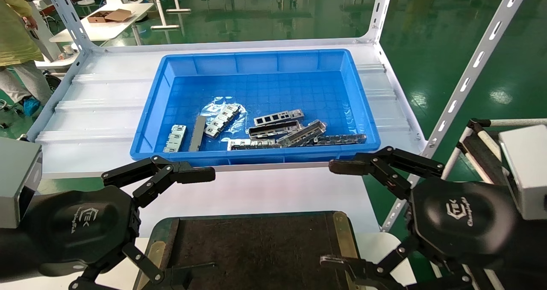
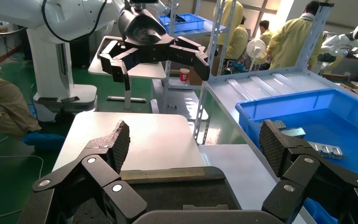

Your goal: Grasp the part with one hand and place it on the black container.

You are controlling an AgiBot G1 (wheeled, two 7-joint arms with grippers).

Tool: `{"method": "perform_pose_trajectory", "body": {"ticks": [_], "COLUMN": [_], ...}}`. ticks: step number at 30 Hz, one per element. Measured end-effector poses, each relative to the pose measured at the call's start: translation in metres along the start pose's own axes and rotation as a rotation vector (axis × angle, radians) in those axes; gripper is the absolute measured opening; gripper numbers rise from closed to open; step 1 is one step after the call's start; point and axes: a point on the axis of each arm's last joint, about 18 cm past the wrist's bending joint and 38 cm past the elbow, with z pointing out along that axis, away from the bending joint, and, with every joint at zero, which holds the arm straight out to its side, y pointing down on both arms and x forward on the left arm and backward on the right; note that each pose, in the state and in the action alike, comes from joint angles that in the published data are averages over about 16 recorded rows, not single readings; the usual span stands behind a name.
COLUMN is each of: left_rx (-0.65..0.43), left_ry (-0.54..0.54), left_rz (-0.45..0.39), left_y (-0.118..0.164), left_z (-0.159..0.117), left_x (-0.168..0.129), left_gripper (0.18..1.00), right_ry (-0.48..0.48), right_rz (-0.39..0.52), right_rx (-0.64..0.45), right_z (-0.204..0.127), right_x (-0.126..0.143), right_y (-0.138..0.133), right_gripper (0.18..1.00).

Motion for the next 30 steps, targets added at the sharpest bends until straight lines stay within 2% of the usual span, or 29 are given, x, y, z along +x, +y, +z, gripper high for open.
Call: {"method": "perform_pose_trajectory", "body": {"ticks": [30], "left_rx": [0.000], "left_ry": [0.000], "left_rz": [0.000], "left_y": [0.0000], "left_z": [0.0000], "left_x": [0.0000], "left_gripper": [1.001], "right_ry": [0.000], "right_rz": [0.000], "right_rx": [0.000], "right_z": [0.0000], "right_x": [0.0000], "right_y": [0.0000], "right_gripper": [1.001]}}
